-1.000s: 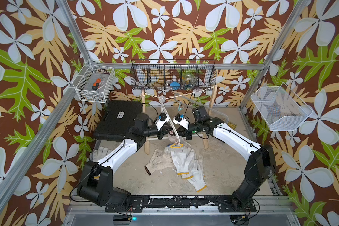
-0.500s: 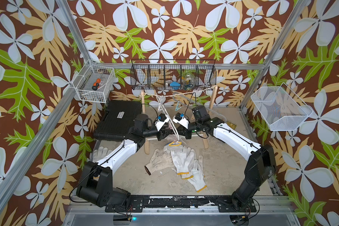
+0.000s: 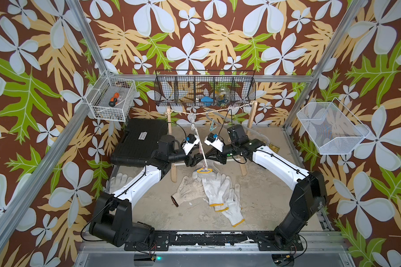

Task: Clip the gloves onto a hanger to dry
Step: Clamp the glove onto the hanger.

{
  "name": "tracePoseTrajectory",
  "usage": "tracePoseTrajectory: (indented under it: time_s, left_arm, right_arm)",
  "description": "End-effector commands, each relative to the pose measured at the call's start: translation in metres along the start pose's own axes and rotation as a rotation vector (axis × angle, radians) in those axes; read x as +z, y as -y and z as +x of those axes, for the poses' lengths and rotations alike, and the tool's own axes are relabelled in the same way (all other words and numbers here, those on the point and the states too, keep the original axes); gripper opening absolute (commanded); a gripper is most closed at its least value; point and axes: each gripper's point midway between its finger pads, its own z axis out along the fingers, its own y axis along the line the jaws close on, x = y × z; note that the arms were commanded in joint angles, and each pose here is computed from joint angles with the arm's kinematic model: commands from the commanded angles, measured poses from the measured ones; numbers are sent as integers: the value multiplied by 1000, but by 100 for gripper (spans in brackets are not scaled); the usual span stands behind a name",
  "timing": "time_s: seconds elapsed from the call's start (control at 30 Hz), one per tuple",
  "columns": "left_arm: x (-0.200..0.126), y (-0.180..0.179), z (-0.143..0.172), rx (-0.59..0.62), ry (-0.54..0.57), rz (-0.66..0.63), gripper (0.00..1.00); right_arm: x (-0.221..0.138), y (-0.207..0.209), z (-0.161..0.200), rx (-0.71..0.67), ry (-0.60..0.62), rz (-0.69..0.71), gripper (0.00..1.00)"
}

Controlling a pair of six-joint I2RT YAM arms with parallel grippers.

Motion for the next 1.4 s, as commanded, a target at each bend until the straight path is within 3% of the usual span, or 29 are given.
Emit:
tracePoseTrajectory:
  time_s: [0.0, 0.07, 0.1, 0.13, 0.53, 0.83, 1.17, 1.37]
  left_arm:
    - [-4, -1, 2, -8, -13, -17, 74]
    - [-6, -1, 3, -10, -19, -29, 79]
    - [-7, -2, 3, -9, -22, -36, 96]
    - [-8, -3, 5, -11, -28, -45, 100]
    - [-26, -10, 25, -25, -83, -125, 100]
    - [-49, -32, 53, -25, -179, -339, 100]
    - [-80, -32, 92, -94, -246, -486, 100]
    - [-95, -35, 110, -150, -280, -570, 100]
  right_arm:
    - [-3, 4, -5, -18, 14, 31, 29]
    - [-4, 6, -4, -20, 10, 46, 36]
    - [-5, 6, -4, -21, 8, 51, 37]
    - [-5, 6, -3, -22, 3, 56, 39]
    - [-21, 4, 31, -4, -58, 146, 54]
    - [-60, -3, 90, 88, -156, 285, 57]
    - [-73, -85, 109, -180, -93, 173, 59]
    - [-36, -142, 89, -305, -12, 83, 61]
